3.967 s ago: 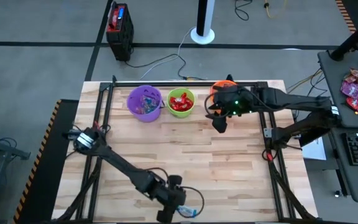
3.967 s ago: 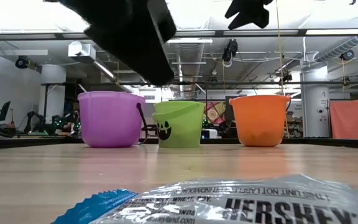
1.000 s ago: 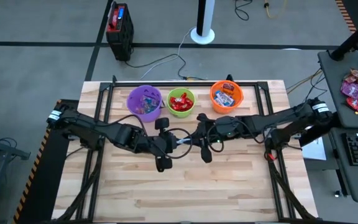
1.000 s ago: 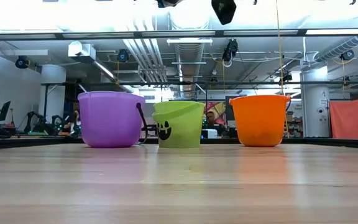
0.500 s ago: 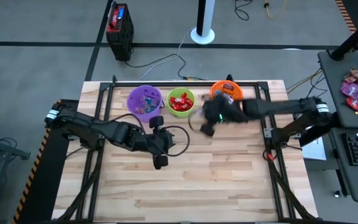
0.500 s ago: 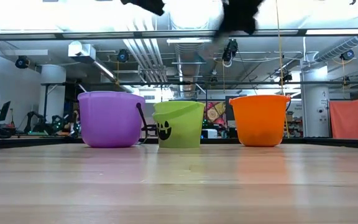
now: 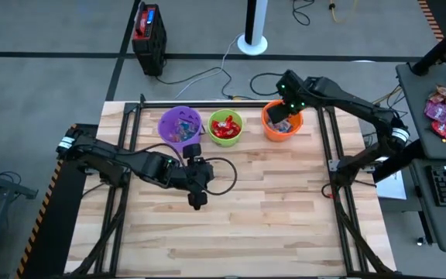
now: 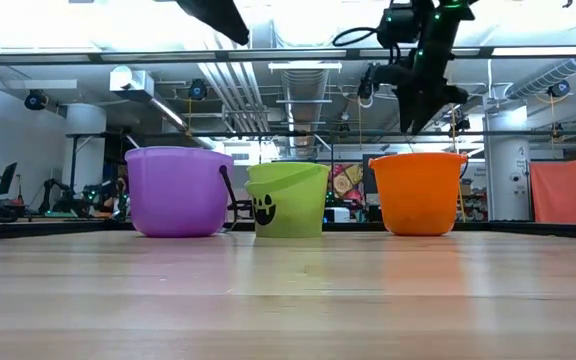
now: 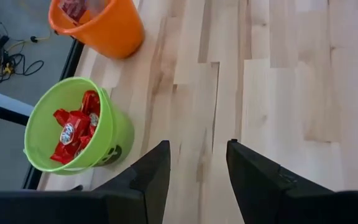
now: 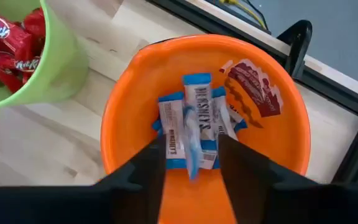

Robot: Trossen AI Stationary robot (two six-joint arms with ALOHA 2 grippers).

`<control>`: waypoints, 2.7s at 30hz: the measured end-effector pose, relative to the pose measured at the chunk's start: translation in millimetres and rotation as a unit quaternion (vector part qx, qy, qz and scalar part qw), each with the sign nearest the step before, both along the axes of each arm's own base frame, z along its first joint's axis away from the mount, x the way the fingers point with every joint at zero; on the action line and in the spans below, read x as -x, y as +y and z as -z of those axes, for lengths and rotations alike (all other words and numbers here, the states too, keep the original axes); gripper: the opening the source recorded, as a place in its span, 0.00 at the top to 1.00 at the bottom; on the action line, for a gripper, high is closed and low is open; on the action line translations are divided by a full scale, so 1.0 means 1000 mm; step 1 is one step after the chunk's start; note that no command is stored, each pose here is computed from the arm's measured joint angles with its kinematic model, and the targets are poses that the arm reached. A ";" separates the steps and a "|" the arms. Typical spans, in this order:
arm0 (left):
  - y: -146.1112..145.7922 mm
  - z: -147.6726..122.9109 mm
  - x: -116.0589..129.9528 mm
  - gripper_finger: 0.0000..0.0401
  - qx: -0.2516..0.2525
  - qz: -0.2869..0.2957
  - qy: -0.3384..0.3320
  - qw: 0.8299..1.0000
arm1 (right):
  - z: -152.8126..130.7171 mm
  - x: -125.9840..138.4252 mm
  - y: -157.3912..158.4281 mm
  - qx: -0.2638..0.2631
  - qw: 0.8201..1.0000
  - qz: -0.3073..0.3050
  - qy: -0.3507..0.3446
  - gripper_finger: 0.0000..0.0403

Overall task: Sort candy by brand, put in halloween buckets
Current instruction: Put the white chocolate bar into the orange bucket, then return to Home Position

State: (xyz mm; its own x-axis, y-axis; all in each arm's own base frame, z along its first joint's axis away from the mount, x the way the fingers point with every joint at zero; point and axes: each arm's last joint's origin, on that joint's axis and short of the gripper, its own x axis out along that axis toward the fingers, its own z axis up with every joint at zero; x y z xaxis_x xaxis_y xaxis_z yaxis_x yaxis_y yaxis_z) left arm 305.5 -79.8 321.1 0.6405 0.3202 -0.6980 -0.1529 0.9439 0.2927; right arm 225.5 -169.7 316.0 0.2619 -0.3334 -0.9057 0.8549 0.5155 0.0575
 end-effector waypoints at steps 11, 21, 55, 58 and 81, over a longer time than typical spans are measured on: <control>-0.001 0.008 0.002 0.65 0.051 -0.028 0.016 0.998 | -0.028 -0.022 0.014 0.096 0.983 -0.094 -0.123 0.47; 0.018 -0.016 0.066 0.65 0.078 0.131 -0.196 0.969 | -0.038 -0.052 0.079 0.249 0.889 -0.275 -0.269 0.47; 0.069 0.084 0.229 0.65 0.114 0.096 -0.558 0.816 | 0.049 0.052 0.146 0.174 0.745 -0.384 -0.516 0.47; 0.068 0.091 0.225 0.65 0.113 0.099 -0.549 0.822 | 0.062 0.065 0.150 0.168 0.722 -0.381 -0.552 0.47; 0.066 0.137 0.212 0.65 0.055 0.100 -0.475 0.873 | 0.093 0.139 0.163 0.297 0.557 -0.347 -0.694 0.47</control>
